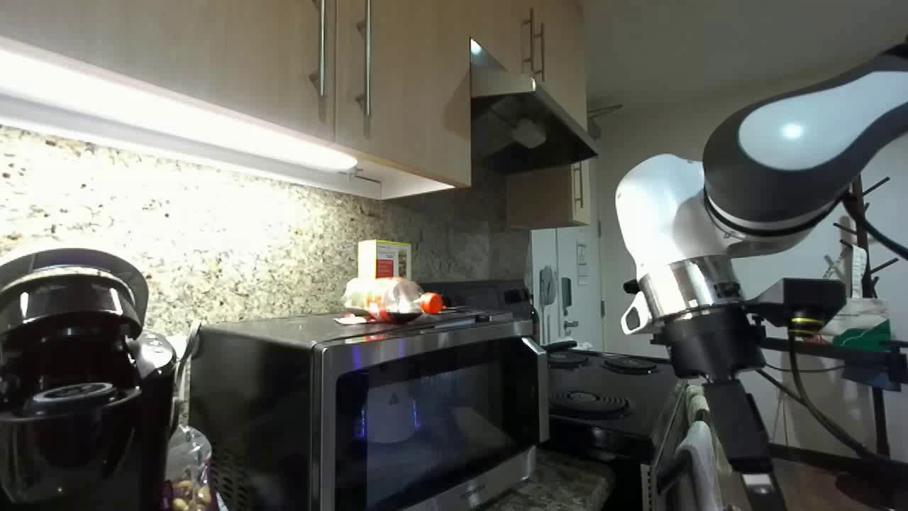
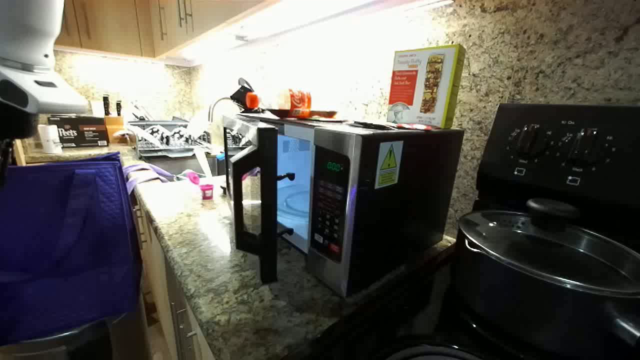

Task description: Close the microwave door then take the bottle from the top of the microwave and place it on the counter top then close the top of the coffee maker

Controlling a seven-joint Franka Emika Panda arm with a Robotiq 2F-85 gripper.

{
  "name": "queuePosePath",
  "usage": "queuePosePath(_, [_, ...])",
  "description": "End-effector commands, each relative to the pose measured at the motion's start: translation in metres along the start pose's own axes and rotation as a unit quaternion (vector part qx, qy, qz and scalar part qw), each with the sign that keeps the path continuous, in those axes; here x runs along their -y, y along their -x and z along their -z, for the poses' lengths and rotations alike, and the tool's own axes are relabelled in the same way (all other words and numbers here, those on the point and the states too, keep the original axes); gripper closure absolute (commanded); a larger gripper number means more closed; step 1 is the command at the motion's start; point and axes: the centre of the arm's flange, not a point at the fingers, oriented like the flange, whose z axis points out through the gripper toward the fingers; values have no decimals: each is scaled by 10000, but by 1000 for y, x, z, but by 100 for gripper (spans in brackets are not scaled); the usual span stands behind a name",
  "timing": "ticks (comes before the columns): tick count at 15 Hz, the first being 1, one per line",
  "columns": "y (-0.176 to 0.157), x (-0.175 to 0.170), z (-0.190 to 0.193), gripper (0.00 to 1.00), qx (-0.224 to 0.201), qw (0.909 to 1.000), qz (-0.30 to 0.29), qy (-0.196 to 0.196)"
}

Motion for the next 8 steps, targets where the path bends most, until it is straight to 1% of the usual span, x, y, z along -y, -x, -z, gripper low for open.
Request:
queuePosePath(1, [0,0,0,0,0,10000,0,0])
queuePosePath(6, [0,0,0,0,0,10000,0,0])
queuePosePath(8, [-3,-3,6,0,-200,9998,-26,-37])
